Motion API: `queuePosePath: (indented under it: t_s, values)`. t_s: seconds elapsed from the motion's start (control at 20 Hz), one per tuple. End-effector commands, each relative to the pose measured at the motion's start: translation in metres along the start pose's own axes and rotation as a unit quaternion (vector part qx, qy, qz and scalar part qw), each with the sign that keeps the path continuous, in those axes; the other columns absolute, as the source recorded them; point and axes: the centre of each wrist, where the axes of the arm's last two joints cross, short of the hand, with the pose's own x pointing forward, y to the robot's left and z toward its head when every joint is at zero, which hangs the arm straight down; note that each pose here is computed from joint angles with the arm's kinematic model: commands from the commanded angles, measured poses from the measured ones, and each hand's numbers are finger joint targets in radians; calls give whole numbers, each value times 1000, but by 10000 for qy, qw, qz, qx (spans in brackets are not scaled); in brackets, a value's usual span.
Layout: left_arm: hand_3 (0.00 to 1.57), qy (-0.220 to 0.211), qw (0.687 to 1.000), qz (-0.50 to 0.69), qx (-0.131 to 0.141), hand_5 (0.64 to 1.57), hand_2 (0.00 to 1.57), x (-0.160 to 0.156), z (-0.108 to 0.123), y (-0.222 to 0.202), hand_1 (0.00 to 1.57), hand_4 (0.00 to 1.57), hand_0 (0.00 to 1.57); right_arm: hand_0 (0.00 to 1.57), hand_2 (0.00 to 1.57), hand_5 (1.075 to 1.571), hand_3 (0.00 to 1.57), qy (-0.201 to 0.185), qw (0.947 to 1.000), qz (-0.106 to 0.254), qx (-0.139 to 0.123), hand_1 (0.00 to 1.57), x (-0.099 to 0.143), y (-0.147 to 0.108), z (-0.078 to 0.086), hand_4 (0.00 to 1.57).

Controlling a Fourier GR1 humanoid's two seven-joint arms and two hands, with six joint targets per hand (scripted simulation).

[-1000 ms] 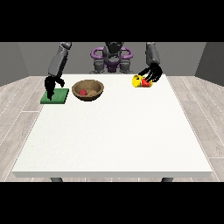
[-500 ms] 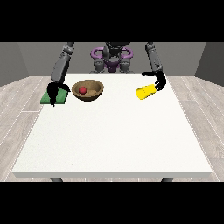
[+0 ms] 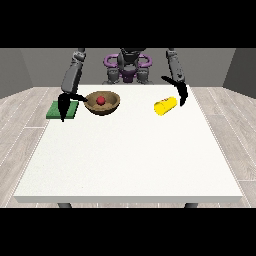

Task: Pick the cup and pour the ball into the bowl, then pick the bowl and place it on the pad

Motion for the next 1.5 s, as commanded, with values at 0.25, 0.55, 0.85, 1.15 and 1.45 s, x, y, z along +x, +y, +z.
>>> queuePosePath:
  t_s: [0.25,0.55,0.85,1.15,1.45]
  values:
    - [0,1733,9841,271,286,664,0,-49,75,4,0,0,0,0,0,1570,0,1570,9857,-232,571,0,-31,55,12,0]
    - [0,1309,9908,333,115,694,0,-34,66,6,0,0,0,0,0,1570,0,1854,9816,-416,208,0,-65,68,44,0]
    - [0,880,9958,180,181,699,0,-20,34,24,0,0,0,0,0,1570,0,1555,9857,-628,145,0,-65,103,21,0]
    - [0,574,9978,158,297,696,0,-16,26,49,0,0,0,0,0,1569,0,1365,9875,-784,120,0,-62,103,16,0]
    - [0,-27,9992,268,-304,708,0,8,1,22,0,0,0,1571,1571,1538,1571,2405,9498,1998,57,1571,-82,57,74,1081]
